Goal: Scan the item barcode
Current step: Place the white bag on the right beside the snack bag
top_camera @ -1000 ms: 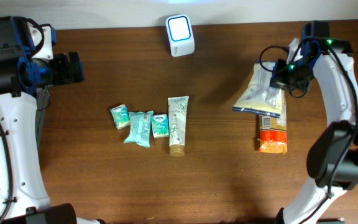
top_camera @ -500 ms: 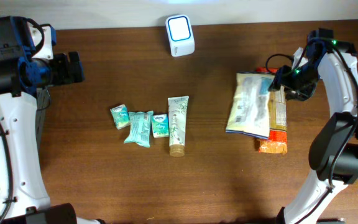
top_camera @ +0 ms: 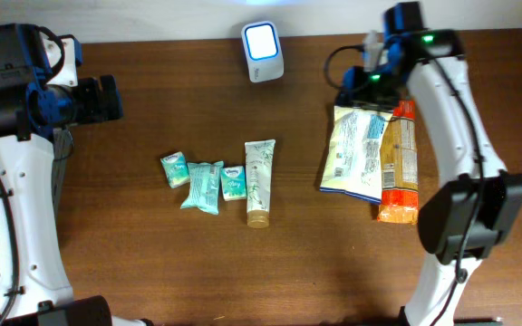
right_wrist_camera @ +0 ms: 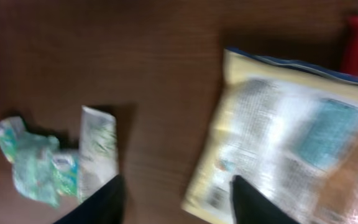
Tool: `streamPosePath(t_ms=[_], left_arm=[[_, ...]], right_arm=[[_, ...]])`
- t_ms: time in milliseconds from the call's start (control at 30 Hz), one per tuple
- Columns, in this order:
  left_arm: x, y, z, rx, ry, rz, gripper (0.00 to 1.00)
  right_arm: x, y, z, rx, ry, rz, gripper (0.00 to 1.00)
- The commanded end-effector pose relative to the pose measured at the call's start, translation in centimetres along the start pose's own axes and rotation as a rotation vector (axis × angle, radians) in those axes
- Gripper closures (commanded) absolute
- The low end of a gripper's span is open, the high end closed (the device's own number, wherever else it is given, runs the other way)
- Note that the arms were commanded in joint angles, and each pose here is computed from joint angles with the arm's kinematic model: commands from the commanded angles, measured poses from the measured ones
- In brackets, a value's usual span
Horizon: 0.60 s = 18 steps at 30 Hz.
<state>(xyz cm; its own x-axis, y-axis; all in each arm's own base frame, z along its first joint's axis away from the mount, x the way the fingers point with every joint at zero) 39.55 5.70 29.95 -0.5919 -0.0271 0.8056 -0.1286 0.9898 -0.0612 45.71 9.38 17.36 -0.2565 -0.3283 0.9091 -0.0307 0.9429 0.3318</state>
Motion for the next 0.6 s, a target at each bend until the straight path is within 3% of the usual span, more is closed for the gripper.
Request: streamPosePath(t_ms=[0, 67, 167, 567], left_arm=[[0.4, 0.1, -0.3, 0.006, -0.013, 0.004, 0.01], [0.4, 0.1, -0.3, 0.006, -0.013, 0.004, 0.01], [0.4, 0.1, -0.3, 0.006, -0.013, 0.004, 0.01], [0.4, 0.1, -0.3, 0.006, -0.013, 0.004, 0.01]], right_arm=[[-4.9, 1.9, 1.7, -0.022, 0.093, 0.02, 0.65], [-7.0, 3.0, 2.2, 0.01, 0.12, 0.025, 0.79], [-9.7, 2.7, 3.1, -0.028, 0.156, 0.1, 0.86], [-13.6, -3.3, 5.7, -0.072, 0.268, 0.376, 0.88]])
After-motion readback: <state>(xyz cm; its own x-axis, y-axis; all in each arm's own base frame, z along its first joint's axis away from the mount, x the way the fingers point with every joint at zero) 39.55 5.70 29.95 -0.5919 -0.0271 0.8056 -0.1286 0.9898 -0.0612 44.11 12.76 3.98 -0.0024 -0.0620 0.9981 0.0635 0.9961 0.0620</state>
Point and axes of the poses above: each gripper's point midway between its finger pads, its own x axis back along the fingers, its own y axis along the line the jaws close on, z = x × y, the point moved 1 cm from there along x, back along the fingers, and after that the axes turned 1 degree about x, right-handed, at the moved point
